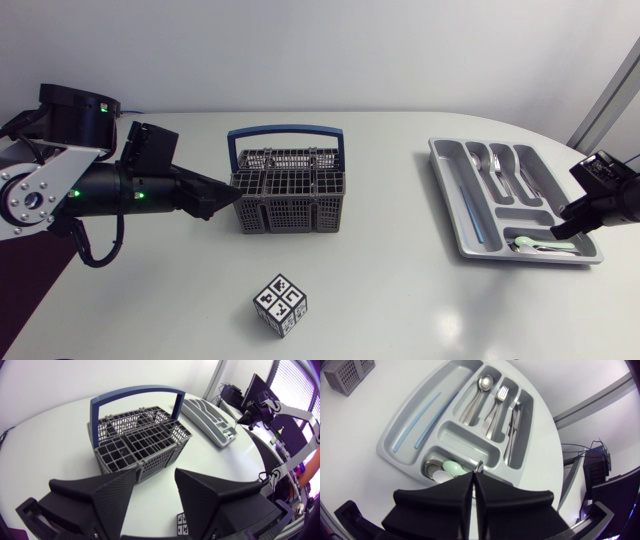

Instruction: Transfer all utensils from the basket to the drawer tray.

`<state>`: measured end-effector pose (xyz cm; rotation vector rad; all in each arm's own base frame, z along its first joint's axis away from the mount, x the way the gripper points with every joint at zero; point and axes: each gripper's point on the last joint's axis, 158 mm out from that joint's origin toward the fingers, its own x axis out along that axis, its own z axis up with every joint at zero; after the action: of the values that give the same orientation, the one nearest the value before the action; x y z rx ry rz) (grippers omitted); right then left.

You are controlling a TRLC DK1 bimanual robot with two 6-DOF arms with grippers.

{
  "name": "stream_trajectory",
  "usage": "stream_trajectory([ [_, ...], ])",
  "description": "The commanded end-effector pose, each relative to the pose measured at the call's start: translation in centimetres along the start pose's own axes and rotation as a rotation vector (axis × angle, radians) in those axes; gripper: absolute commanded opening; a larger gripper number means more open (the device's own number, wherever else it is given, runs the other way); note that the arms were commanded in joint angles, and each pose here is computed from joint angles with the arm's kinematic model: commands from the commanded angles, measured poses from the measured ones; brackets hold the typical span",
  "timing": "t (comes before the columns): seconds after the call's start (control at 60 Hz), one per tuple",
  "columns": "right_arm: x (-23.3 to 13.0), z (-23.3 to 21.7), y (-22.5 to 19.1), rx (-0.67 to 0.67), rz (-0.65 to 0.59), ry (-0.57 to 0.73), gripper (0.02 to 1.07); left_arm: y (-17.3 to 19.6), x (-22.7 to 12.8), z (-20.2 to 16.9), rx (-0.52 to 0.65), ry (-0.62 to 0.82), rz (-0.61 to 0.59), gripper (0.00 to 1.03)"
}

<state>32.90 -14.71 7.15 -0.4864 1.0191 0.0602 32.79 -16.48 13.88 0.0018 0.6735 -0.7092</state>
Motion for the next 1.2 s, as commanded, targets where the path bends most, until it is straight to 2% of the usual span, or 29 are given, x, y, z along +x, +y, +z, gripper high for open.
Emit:
stream_trajectory([
  [0.0, 1.9, -2.1, 0.8, -0.029, 0.016, 0.058, 0.08, -0.5, -0.2, -1.3, -0.019, 0.022, -0.005, 0.55],
  [0.15, 3.5, -3.1, 0.7, -0.046, -0.031, 0.085, 0.09, -0.7, -0.9, -1.4, -0.018, 0.018, 0.003, 0.55],
  [0.167, 3.7, -3.2, 0.7, -0.047, -0.037, 0.092, 0.11, -0.6, -0.9, -1.5, -0.018, 0.018, 0.006, 0.55],
  [0.317, 4.5, -3.9, 1.8, -0.076, -0.055, 0.117, 0.42, -0.8, -1.7, -1.7, -0.015, 0.015, 0.017, 0.56],
  [0.35, 4.4, -3.9, 1.9, -0.078, -0.055, 0.116, 0.52, -0.9, -1.8, -1.6, -0.013, 0.012, 0.017, 0.55],
  [0.433, 4.0, -3.8, 2.1, -0.084, -0.064, 0.111, 0.86, -1.0, -2.3, -1.8, -0.013, 0.013, 0.023, 0.56],
  [0.5, 3.3, -3.3, 2.0, -0.083, -0.082, 0.09, 1.02, -1.1, -2.7, -1.8, -0.011, 0.01, 0.029, 0.56],
  [0.817, -2.7, 0.5, 1.8, -0.046, -0.175, -0.098, 1.03, -0.7, -5.1, -2.8, 0.01, -0.008, 0.109, 0.56],
  [1.0, -4.9, 1.9, 3.6, 0.025, -0.139, -0.18, 1.03, -0.2, -6.3, -3.8, 0.018, -0.019, 0.166, 0.56],
  [1.183, -6.9, 3.6, 7.3, 0.011, -0.121, -0.314, 1.03, 0.7, -8.1, -4.5, 0.018, -0.046, 0.224, 0.56],
])
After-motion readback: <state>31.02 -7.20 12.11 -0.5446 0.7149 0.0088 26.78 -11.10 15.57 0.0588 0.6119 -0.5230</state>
